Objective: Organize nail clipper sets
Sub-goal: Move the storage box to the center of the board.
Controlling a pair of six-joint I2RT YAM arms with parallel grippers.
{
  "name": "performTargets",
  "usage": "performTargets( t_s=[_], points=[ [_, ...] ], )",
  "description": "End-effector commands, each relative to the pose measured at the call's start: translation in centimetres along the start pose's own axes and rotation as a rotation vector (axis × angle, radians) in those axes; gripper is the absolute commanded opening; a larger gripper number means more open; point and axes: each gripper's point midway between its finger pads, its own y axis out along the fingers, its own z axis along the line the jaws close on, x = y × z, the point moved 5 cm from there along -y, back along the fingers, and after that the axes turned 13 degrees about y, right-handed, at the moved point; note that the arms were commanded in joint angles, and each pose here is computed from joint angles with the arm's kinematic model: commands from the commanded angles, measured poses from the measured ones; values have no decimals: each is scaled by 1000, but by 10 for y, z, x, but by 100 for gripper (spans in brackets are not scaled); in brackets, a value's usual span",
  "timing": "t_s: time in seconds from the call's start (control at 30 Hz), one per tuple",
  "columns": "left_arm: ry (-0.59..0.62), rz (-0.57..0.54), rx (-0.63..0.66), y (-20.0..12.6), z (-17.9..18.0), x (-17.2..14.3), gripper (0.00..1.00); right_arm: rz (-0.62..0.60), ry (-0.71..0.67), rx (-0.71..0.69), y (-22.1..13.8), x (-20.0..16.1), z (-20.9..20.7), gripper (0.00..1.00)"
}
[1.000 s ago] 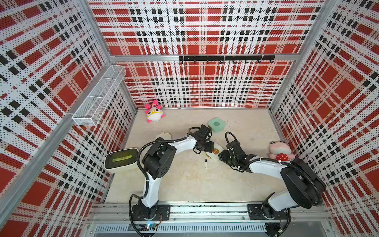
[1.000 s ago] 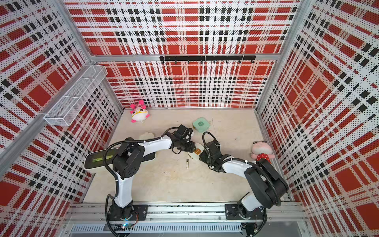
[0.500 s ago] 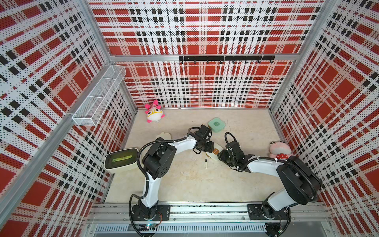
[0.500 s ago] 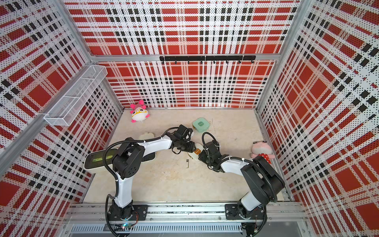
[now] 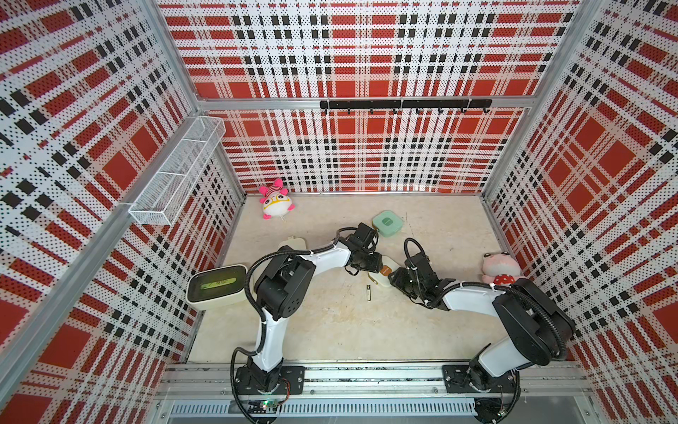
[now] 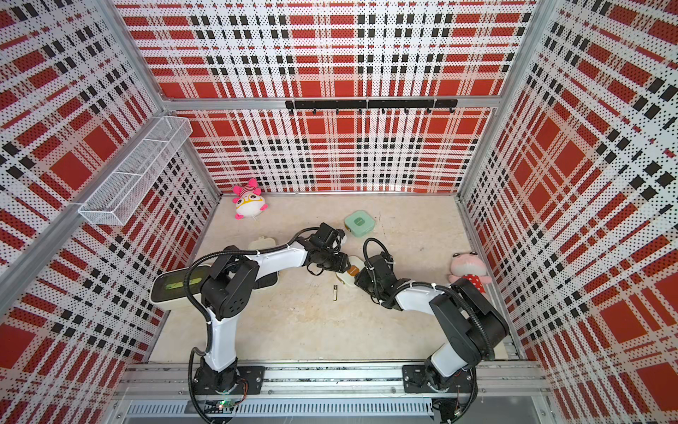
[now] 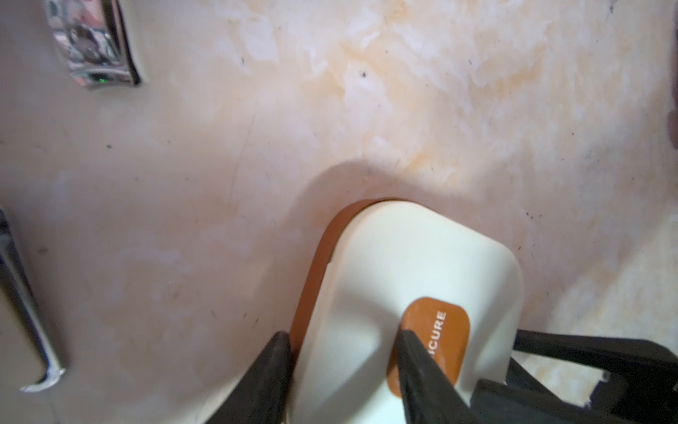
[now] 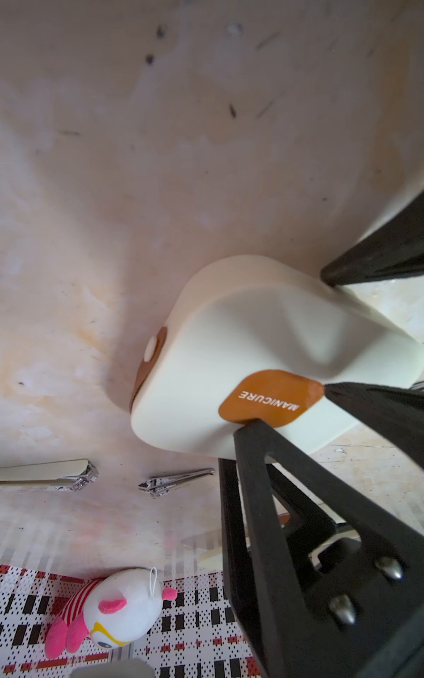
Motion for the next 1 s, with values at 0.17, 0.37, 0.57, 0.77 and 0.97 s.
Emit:
performTargets(
  t_s=[0.17, 0.37, 0.57, 0.77, 0.97],
  points=[
    [-17, 127, -59, 17, -11, -38, 50, 39, 23, 116, 2, -5, 23, 48],
    [-30, 110, -41, 14, -5, -32, 54, 15, -3, 53, -4, -3, 9, 51],
    [-56, 54, -10, 4, 11, -13, 58, -20, -49, -15, -16, -1, -6, 61],
    [-72, -30, 20, -19, 25, 13, 60, -56, -130, -74, -32, 4, -12, 66],
    [-144, -142, 29, -52, 42, 27, 62, -54, -383, -230, -34, -2, 5, 66]
  ],
)
